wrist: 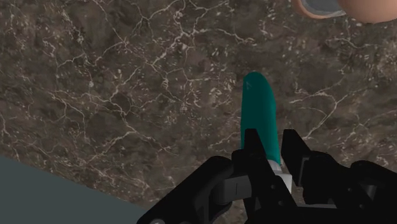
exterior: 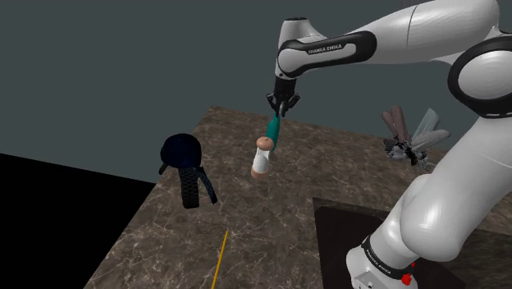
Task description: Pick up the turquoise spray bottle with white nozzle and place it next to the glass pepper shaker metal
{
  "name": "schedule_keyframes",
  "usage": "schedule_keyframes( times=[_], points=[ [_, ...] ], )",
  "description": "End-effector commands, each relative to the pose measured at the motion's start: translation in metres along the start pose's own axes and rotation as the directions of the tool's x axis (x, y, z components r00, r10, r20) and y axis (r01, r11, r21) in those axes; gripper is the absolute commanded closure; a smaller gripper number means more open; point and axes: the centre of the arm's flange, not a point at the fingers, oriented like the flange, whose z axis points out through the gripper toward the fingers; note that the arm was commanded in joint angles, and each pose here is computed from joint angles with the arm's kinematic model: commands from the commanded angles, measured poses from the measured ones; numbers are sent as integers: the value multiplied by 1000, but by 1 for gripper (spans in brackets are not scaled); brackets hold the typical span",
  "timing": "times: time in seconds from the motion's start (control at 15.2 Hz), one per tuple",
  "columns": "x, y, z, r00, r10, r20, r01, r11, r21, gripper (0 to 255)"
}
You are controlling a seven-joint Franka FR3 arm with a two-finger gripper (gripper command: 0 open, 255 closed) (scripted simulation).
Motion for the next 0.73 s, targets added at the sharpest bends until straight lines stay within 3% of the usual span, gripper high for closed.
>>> schedule_keyframes(
  times=[0.0, 0.59, 0.66],
  points=[
    [-1, -1, 10, 1000, 0, 0, 0, 1000, 0, 255],
    [-2, -2, 19, 1000, 0, 0, 0, 1000, 0, 255],
    [-2, -2, 20, 1000, 0, 0, 0, 1000, 0, 0]
  ],
)
